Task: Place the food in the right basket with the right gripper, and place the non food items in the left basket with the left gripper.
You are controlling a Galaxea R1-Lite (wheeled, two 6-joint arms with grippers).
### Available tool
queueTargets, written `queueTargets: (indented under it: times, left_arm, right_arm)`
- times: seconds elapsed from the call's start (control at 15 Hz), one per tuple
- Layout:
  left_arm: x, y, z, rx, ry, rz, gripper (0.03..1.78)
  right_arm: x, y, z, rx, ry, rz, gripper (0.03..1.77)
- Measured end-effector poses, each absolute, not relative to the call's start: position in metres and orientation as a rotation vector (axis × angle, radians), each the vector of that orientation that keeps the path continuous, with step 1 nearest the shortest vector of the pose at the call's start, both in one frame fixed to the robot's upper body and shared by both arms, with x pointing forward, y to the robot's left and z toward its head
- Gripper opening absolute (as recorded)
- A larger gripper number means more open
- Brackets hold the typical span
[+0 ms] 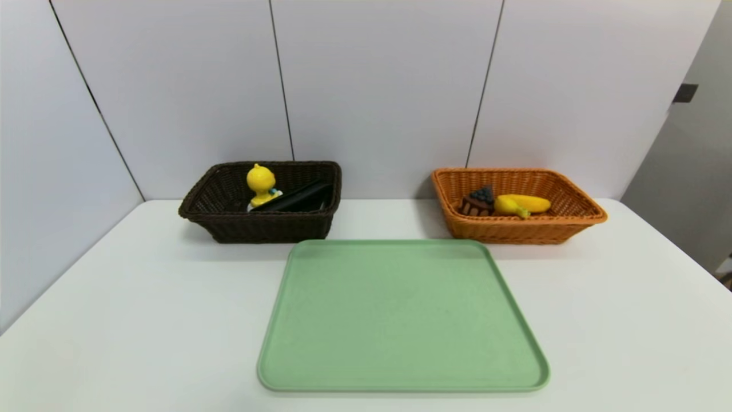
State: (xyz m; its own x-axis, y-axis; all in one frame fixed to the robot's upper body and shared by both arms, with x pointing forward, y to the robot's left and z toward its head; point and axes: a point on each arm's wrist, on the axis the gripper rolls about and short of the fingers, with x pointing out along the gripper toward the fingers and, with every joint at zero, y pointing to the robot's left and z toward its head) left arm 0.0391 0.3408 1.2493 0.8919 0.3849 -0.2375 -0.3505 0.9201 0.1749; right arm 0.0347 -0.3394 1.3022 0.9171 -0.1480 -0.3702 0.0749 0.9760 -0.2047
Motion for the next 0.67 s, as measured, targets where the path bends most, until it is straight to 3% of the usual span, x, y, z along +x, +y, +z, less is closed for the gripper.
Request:
queueTargets:
  times: [0.27,0.67]
  left_arm:
    - [0.040,0.339,1.219,0.132,0.205,0.293,1.69]
    - [0.058,0.338,1.203,0.138,0.011,0.237,1.69]
  right_arm:
    - [0.010,-0.340,1.276,-0.213,0.363,-0.105,1.70]
    - [0.031,-0.340,1.239,-0.240,0.062,-0.131,1.70]
